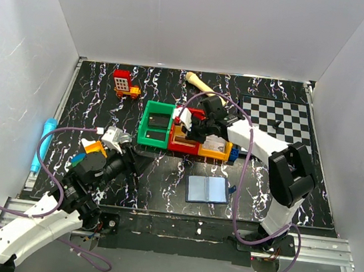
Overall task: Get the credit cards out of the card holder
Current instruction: Place the credit card in the storage box.
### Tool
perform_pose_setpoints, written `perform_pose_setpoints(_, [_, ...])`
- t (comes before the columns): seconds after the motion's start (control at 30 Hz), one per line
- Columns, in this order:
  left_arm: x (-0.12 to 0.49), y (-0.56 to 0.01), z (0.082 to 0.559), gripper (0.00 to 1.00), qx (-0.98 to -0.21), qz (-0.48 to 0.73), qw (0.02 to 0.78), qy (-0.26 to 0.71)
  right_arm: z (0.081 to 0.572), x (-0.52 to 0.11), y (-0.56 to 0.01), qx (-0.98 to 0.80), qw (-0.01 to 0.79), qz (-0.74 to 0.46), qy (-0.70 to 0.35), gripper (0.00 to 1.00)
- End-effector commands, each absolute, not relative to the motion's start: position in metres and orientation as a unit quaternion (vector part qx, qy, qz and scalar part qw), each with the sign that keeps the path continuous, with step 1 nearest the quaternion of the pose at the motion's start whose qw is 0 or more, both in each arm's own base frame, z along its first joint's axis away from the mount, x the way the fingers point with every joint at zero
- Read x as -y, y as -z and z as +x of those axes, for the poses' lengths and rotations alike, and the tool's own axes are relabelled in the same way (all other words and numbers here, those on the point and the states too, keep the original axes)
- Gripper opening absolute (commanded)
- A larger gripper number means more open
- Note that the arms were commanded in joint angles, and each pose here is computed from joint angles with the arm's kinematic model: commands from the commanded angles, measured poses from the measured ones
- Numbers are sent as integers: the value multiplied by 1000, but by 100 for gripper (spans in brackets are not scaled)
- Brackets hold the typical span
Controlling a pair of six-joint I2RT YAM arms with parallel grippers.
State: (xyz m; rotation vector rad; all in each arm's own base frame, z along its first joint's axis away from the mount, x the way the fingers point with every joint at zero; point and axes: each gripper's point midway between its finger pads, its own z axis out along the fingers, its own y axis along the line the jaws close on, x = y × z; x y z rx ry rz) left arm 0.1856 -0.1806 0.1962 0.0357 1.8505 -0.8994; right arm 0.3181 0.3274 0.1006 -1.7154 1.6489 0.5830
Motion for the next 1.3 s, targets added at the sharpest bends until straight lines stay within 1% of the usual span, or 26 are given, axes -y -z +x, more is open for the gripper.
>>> perform_pose_setpoints(0.0, [183, -193, 186, 50, -773, 18, 511, 375, 317, -331, -107, -621, 322, -675, -234, 1])
perform_pose_setpoints(0.23, [185, -190, 186, 50, -774, 19, 507, 377, 303, -335, -103, -619, 294, -684, -250, 1])
perform_pose_setpoints(0.37, [186, -189, 186, 50, -776, 21, 504, 379, 303, -331, -91, -633, 269, -683, -246, 1])
perform_pose_setpoints(0.53, [186, -188, 185, 50, -775, 20, 504, 380, 311, -332, -83, -644, 267, -678, -233, 1])
perform_pose_setpoints(0.87, [186, -186, 185, 50, -778, 19, 501, 379, 339, -336, -73, -657, 297, -668, -184, 1])
perform_pose_setpoints(1.27, [186, -185, 186, 50, -779, 20, 500, 377, 368, -344, -81, -656, 358, -650, -136, 1])
